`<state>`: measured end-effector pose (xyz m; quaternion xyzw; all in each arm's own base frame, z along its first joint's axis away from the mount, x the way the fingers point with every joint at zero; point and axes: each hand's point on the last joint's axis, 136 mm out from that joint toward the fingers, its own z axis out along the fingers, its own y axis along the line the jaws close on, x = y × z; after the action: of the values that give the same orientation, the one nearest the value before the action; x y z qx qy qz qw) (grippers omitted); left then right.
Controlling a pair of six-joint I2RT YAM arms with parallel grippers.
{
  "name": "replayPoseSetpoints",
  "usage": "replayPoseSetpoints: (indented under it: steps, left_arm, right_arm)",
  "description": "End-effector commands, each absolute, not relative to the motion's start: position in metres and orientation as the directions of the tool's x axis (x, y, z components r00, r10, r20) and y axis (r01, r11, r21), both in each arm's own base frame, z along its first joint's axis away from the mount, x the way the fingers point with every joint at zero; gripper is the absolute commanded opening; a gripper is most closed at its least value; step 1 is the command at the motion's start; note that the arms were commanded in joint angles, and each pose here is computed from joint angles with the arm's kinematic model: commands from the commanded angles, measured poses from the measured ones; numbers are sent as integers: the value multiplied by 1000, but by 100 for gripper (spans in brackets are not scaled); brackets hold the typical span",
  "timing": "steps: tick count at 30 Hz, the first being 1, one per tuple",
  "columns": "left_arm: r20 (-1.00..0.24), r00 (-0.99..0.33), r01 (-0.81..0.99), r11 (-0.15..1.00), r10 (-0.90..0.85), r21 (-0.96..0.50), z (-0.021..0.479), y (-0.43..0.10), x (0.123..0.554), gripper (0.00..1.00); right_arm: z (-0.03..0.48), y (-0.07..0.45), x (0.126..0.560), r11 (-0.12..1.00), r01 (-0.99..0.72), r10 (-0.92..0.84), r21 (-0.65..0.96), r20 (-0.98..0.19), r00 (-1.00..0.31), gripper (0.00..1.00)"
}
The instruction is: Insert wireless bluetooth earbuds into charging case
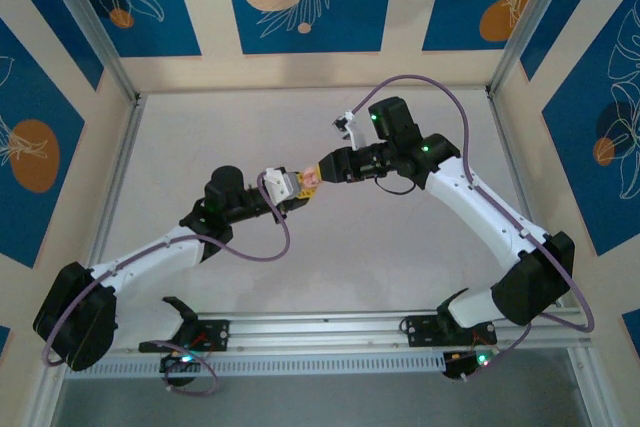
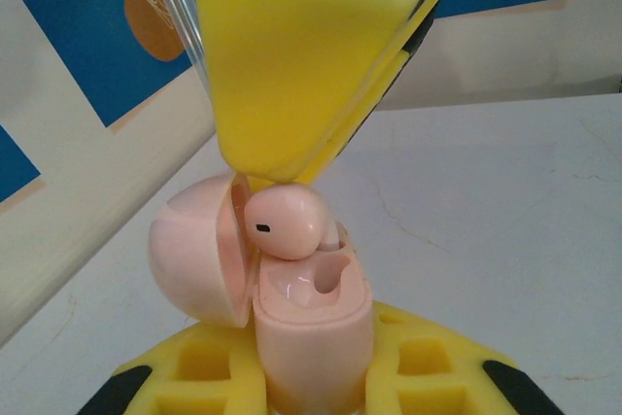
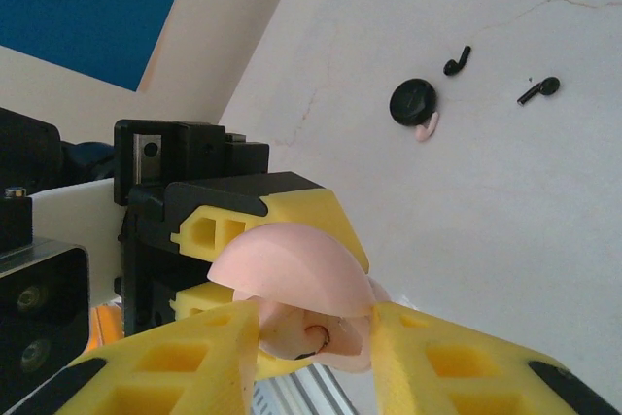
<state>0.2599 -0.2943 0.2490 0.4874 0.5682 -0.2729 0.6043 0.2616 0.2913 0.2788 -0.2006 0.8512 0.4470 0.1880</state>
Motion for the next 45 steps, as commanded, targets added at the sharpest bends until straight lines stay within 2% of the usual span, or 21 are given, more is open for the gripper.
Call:
replayPoseSetpoints:
  steps: [1,20,34,40,45]
  left_arm:
    - [-940,273,878,347,202,330,266,-303,255,18]
    - [-939,274,874,353,209,334,266,-302,254,18]
    - [-937,278,870,358,212,339,268,-301,254,18]
    - [-937,274,867,367,215,337,268,-300,255,18]
    - [-938,269,865,373,217,334,267,-301,257,18]
  right_arm:
    - [306,293,248,458,-536,-168,709,-524,-835,35]
    - [295,303,242,468,-537,-217,702,-497,-840,33]
    - [274,288,256,631,-460,-168,625,-469,-867,29]
    - [289,288,252,595,-500,-164,630,-513,-842,39]
    - [312,287,246,542,-541,-140,643,-566,-813,42]
